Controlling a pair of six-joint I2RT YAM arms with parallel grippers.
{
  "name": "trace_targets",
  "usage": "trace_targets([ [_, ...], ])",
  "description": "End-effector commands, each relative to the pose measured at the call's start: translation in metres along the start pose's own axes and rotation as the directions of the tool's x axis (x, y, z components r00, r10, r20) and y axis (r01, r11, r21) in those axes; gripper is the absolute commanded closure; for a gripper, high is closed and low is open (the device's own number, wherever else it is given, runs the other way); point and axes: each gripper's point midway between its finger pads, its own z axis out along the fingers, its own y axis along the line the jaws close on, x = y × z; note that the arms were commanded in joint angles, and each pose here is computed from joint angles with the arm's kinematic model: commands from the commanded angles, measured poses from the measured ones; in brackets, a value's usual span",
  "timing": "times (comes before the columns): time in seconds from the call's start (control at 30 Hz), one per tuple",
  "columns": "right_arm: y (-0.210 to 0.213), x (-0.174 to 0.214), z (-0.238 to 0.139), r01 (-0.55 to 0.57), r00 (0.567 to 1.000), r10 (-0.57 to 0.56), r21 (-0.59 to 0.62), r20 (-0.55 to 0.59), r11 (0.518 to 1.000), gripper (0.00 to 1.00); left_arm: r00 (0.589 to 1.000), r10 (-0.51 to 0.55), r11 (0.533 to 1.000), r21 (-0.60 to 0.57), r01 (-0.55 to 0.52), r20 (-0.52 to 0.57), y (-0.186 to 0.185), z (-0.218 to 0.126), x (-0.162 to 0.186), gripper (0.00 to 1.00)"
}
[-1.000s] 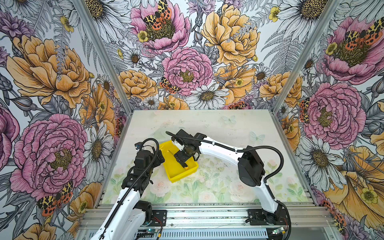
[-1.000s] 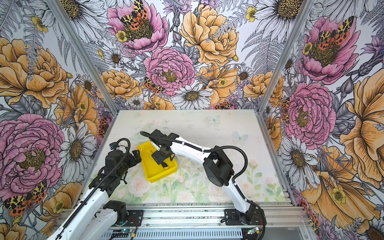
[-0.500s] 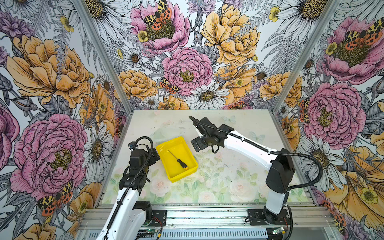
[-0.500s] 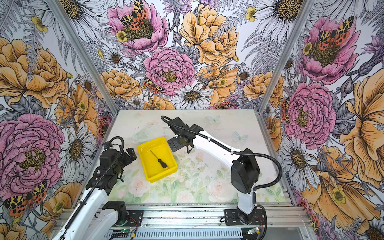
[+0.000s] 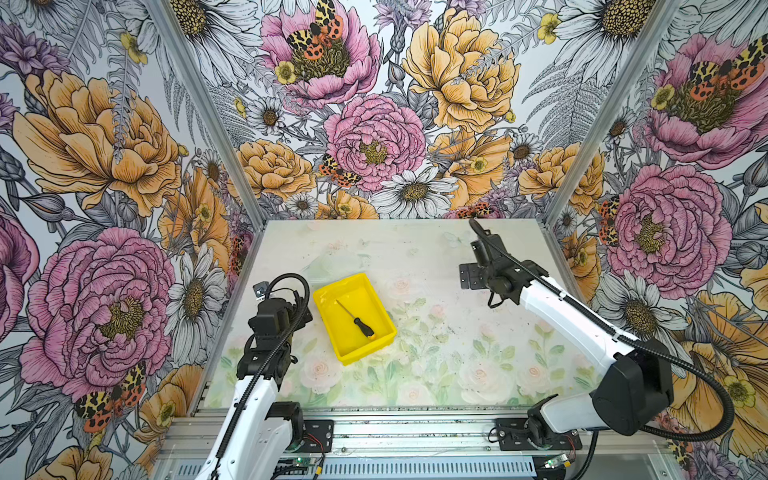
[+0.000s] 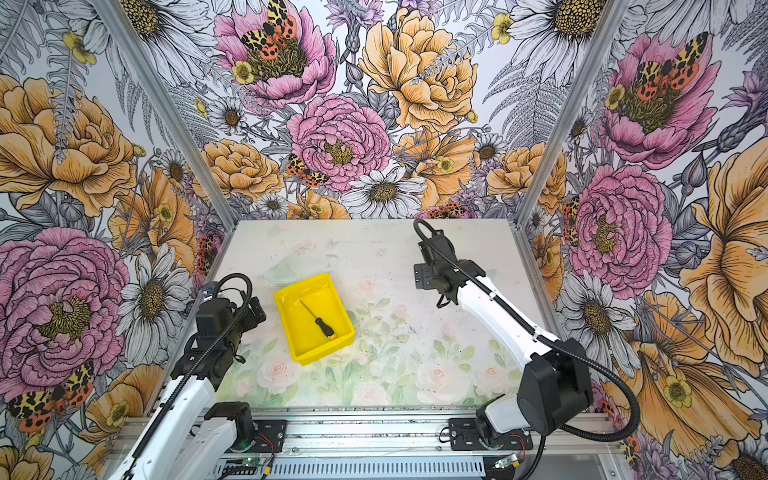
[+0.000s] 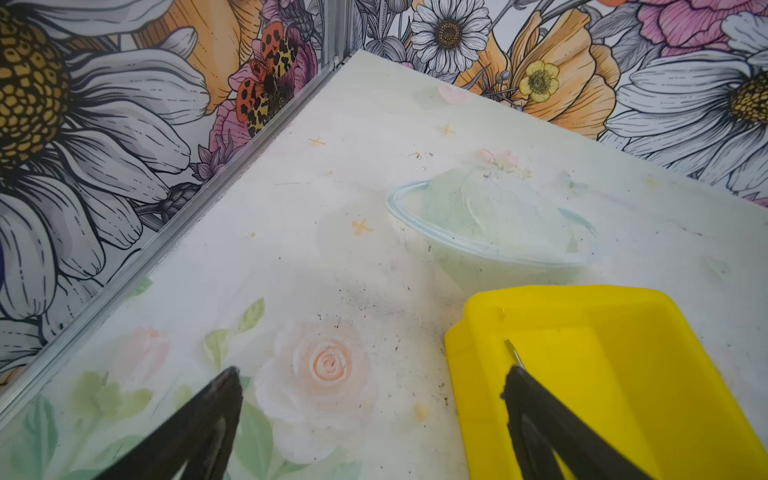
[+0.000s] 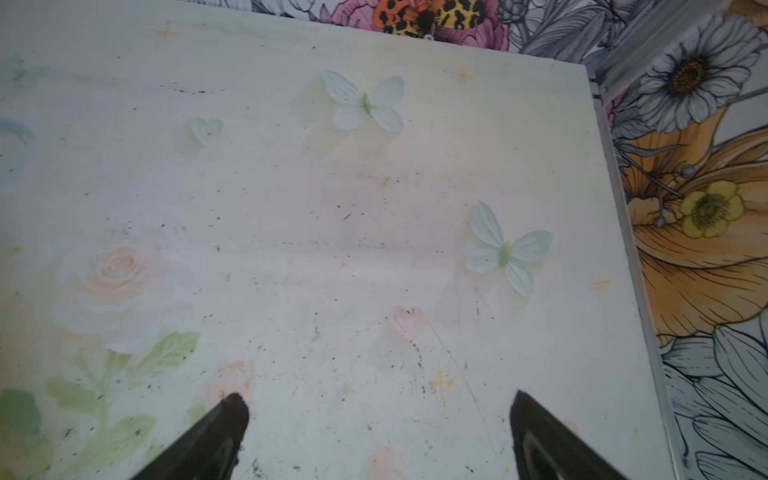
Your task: Put the screwdriver in the bin
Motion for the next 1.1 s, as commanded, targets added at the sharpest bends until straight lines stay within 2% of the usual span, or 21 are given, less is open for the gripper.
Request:
trace_targets([
  [0.0,-0.024,-0.001,0.003,-0.095,0.989,0.094,0.008,0.117,0.995,0.01,0.992,0.106,0.993,0.046,-0.109,0.062,-0.007,0.003,-0.001,0.01],
  [0.1,-0.046,0.007,0.003,-0.141,0.969,0.141,-0.016,0.205,0.990,0.00,0.990,0.105,0.992,0.065,-0.111,0.090,-0.009,0.007,0.003,0.02],
  [0.27,-0.070,0.029,0.006,-0.090,0.945,0.074,0.036,0.319,0.995,0.00,0.995,0.062,0.997,0.036,-0.065,0.080,-0.005,0.018,0.012,0.01],
  [0.37,-0.073,0.045,0.013,-0.081,0.926,0.073,0.007,0.371,0.997,0.01,0.994,0.016,0.998,0.052,-0.022,0.111,-0.006,0.025,0.014,0.01],
  [0.53,-0.084,0.075,0.037,-0.131,0.933,0.112,0.031,0.341,0.991,0.00,0.991,0.058,0.995,0.071,-0.067,0.119,-0.014,0.034,0.009,0.01],
  [0.6,-0.084,0.066,0.036,-0.124,0.915,0.104,0.025,0.390,0.992,0.00,0.988,0.077,0.990,0.105,-0.091,0.132,-0.022,0.037,0.006,0.01],
  [0.8,-0.078,0.039,0.058,-0.105,0.907,0.090,0.015,0.412,0.994,0.00,0.979,0.090,0.982,0.146,-0.118,0.181,-0.035,0.049,-0.005,0.01],
  [0.93,-0.084,0.015,0.073,-0.137,0.885,0.098,0.055,0.455,0.989,0.01,0.977,0.080,0.983,0.148,-0.110,0.196,-0.039,0.059,-0.012,0.01],
  [1.07,-0.081,0.001,0.090,-0.088,0.901,0.049,0.070,0.431,0.994,0.00,0.979,0.094,0.980,0.154,-0.123,0.181,-0.045,0.069,-0.013,0.01],
])
